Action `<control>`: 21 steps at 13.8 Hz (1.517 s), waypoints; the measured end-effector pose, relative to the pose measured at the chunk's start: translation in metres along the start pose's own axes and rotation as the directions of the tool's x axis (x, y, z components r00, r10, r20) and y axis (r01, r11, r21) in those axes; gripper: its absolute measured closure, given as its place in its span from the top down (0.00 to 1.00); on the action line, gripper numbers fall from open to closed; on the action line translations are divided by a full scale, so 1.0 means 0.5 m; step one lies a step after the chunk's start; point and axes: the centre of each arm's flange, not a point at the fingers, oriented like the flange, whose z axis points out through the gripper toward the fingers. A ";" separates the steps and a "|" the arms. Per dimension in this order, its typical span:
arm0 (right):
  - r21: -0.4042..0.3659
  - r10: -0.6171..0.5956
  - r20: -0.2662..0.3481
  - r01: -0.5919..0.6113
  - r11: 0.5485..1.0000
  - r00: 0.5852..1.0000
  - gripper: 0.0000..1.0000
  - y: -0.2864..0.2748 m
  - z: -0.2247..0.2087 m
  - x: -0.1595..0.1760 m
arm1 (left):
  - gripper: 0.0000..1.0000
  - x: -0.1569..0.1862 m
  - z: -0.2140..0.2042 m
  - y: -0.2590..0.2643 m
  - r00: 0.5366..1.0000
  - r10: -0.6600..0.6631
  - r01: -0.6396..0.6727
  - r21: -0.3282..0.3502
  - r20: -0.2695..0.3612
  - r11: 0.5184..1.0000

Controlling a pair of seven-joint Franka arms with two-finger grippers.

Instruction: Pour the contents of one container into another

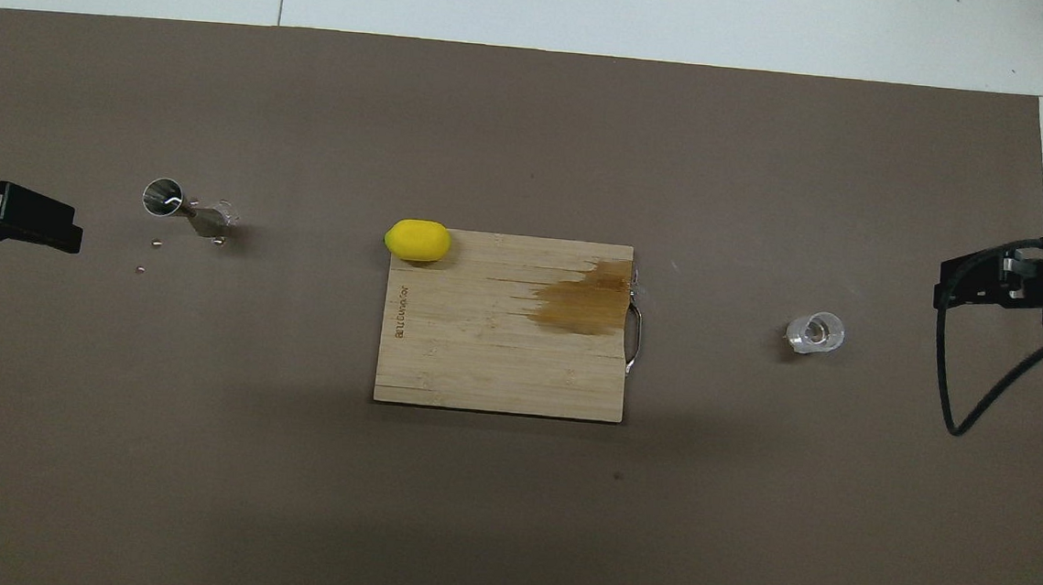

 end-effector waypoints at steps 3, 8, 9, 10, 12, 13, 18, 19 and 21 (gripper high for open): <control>0.000 0.000 0.000 0.000 1.000 1.000 1.00 0.000 0.000 0.000 | 1.00 0.000 0.000 0.000 1.000 0.000 0.000 0.000 0.000 1.000; 0.000 0.000 0.000 0.000 1.000 1.000 1.00 0.000 0.000 0.000 | 1.00 -0.001 0.000 -0.003 1.000 -0.003 0.003 0.000 0.003 1.000; 0.000 0.000 0.000 0.000 1.000 1.000 1.00 0.000 0.000 0.000 | 1.00 -0.001 0.000 -0.003 1.000 -0.002 0.002 0.000 0.003 1.000; 0.000 0.000 0.000 0.000 1.000 1.000 1.00 0.000 0.000 0.000 | 1.00 -0.001 0.000 -0.003 1.000 -0.002 0.002 0.000 0.003 1.000; 0.000 0.000 0.000 0.000 1.000 1.000 1.00 0.000 0.000 0.000 | 1.00 -0.001 0.001 -0.002 1.000 -0.002 0.002 0.000 0.003 1.000; 0.000 0.000 0.000 0.000 1.000 1.000 1.00 0.000 0.000 0.000 | 1.00 0.000 0.004 0.000 1.000 0.001 -0.001 0.000 0.006 1.000; 0.000 0.000 0.000 0.000 1.000 1.000 1.00 0.000 0.000 0.000 | 1.00 0.000 0.060 0.034 0.999 0.023 -0.023 -0.036 0.022 0.999; 0.000 0.000 0.000 0.000 1.000 1.000 1.00 0.000 0.000 0.000 | 1.00 -0.001 0.078 0.022 0.999 0.000 0.003 -0.081 0.042 0.997; 0.000 0.000 0.000 0.000 1.000 1.000 1.00 0.000 0.000 0.000 | 1.00 -0.004 0.118 -0.041 0.994 -0.069 0.081 -0.131 0.088 0.988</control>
